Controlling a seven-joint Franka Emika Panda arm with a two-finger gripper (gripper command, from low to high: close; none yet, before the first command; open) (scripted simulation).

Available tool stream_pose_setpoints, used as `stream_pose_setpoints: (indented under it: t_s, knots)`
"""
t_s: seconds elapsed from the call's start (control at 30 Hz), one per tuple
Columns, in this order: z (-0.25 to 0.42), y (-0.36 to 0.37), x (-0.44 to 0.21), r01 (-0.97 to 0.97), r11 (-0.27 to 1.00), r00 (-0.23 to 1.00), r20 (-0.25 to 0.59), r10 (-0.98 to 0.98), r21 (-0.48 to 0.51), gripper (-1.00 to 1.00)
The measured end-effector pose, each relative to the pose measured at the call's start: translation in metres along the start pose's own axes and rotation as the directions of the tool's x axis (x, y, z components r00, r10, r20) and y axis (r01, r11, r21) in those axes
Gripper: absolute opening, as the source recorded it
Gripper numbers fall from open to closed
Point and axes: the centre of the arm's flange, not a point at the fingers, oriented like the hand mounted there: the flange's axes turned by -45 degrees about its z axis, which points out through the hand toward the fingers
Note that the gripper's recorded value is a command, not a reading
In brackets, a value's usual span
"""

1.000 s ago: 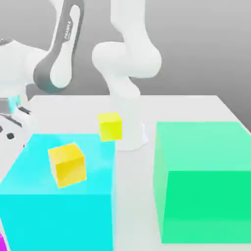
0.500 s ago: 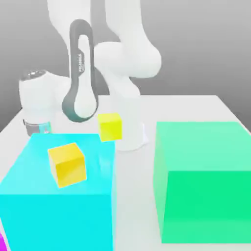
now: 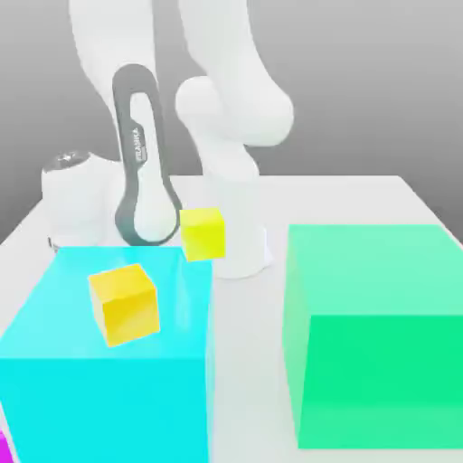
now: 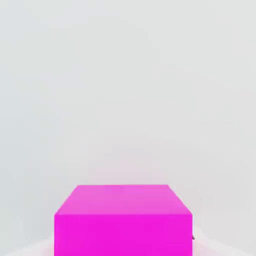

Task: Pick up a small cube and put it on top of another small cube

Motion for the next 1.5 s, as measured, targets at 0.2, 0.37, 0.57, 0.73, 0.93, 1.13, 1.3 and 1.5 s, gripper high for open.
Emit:
stream_pose_setpoints:
  t_s: [0.2,0.37,0.57,0.73,0.93,1.13,1.3,1.5]
  knots:
    - [-0.031,0.001,0.000,-0.003,1.000,1.000,0.001,0.003,0.001,-1.00]
    - [-0.057,0.019,0.015,0.003,1.000,1.000,-0.025,-0.003,0.004,-1.00]
    - [-0.112,0.001,0.085,0.054,0.998,0.996,-0.074,-0.052,0.019,-1.00]
    - [-0.165,-0.071,0.120,0.044,0.999,0.998,-0.046,-0.043,0.026,-1.00]
    - [-0.221,-0.162,0.120,-0.004,1.000,1.000,-0.005,0.004,0.010,-1.00]
    - [-0.278,-0.249,0.091,-0.067,0.997,0.998,0.018,0.068,-0.033,-1.00]
    - [-0.311,-0.290,0.061,-0.177,0.984,0.984,0.009,0.177,-0.011,-1.00]
    - [-0.262,-0.292,0.058,-0.197,0.980,0.980,0.008,0.197,0.001,1.00]
